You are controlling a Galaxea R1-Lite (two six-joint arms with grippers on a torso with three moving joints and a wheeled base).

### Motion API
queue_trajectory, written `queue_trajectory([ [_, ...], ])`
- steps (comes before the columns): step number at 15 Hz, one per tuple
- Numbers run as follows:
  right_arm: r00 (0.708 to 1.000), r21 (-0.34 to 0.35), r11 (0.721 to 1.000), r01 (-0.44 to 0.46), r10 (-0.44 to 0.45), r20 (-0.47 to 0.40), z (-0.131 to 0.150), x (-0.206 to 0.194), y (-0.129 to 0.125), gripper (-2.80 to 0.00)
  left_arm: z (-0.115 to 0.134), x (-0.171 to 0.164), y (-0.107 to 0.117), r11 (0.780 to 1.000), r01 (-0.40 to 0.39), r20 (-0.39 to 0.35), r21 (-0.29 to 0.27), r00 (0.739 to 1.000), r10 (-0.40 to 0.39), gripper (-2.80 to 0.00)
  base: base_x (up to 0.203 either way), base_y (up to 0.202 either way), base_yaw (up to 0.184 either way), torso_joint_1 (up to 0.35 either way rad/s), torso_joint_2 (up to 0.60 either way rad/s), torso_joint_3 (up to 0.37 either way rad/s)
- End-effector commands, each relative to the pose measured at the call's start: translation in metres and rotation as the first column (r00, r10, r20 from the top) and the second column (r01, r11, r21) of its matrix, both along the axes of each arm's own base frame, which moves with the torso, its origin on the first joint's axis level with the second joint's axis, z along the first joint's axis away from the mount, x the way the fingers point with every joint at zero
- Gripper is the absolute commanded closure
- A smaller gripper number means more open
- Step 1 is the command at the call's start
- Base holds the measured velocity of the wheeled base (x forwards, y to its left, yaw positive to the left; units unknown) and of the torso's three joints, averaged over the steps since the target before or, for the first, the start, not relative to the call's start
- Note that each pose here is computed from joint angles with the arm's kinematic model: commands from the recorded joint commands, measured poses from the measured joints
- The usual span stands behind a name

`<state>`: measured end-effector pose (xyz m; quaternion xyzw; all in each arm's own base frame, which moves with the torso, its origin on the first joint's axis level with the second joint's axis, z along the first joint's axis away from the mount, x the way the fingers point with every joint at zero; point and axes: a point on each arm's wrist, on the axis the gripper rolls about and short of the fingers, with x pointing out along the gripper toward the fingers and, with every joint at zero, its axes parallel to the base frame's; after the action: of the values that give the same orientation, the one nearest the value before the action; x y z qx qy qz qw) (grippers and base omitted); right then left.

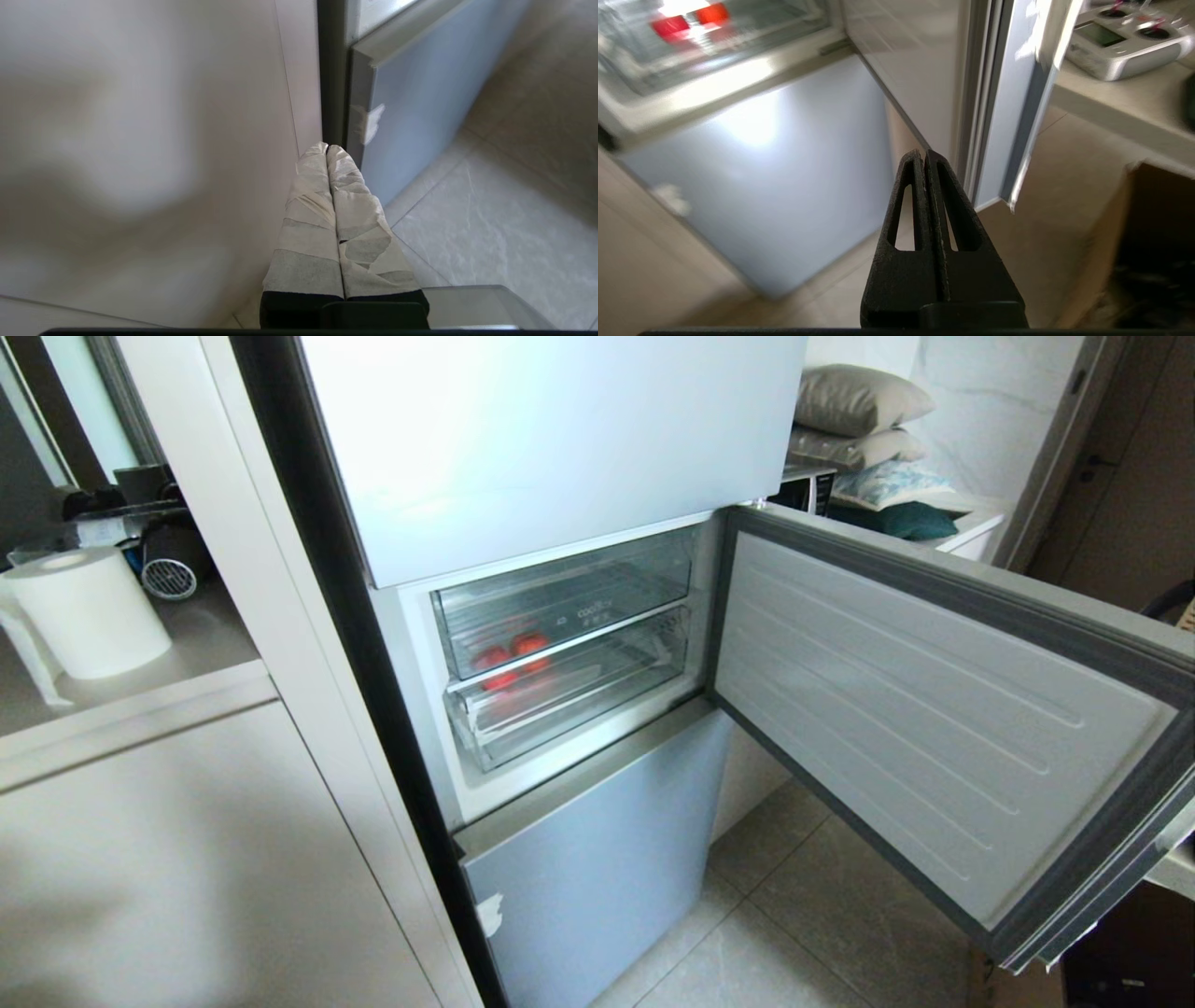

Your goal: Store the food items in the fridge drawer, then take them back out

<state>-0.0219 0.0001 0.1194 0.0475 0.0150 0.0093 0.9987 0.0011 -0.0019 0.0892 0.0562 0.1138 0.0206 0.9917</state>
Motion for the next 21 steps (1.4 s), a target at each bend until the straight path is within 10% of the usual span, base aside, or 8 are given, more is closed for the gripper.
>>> queue_trajectory([
  [1,0.991,0.049,0.999,-0.004,0.011,-0.135,0.036,0.030,0.000,0.00,-0.002,-0.001,0.000,1.000,0.015,0.002,0.001,1.000,-0.015,0.00,0.000,0.000,0.000,0.000,0.00,0.000],
  [6,0.981,0.097,0.995,0.000,0.018,-0.193,0.080,0.108,0.002,0.00,-0.003,-0.001,0.000,0.980,0.199,-0.062,-0.026,0.978,-0.200,0.00,0.000,0.000,0.000,0.000,0.00,0.000],
  [21,0.987,0.026,0.991,0.132,-0.129,-0.097,0.092,0.188,-0.024,0.00,-0.011,0.000,0.001,0.989,0.148,-0.122,-0.004,0.982,-0.147,0.00,0.000,0.000,0.000,0.000,0.00,0.000],
])
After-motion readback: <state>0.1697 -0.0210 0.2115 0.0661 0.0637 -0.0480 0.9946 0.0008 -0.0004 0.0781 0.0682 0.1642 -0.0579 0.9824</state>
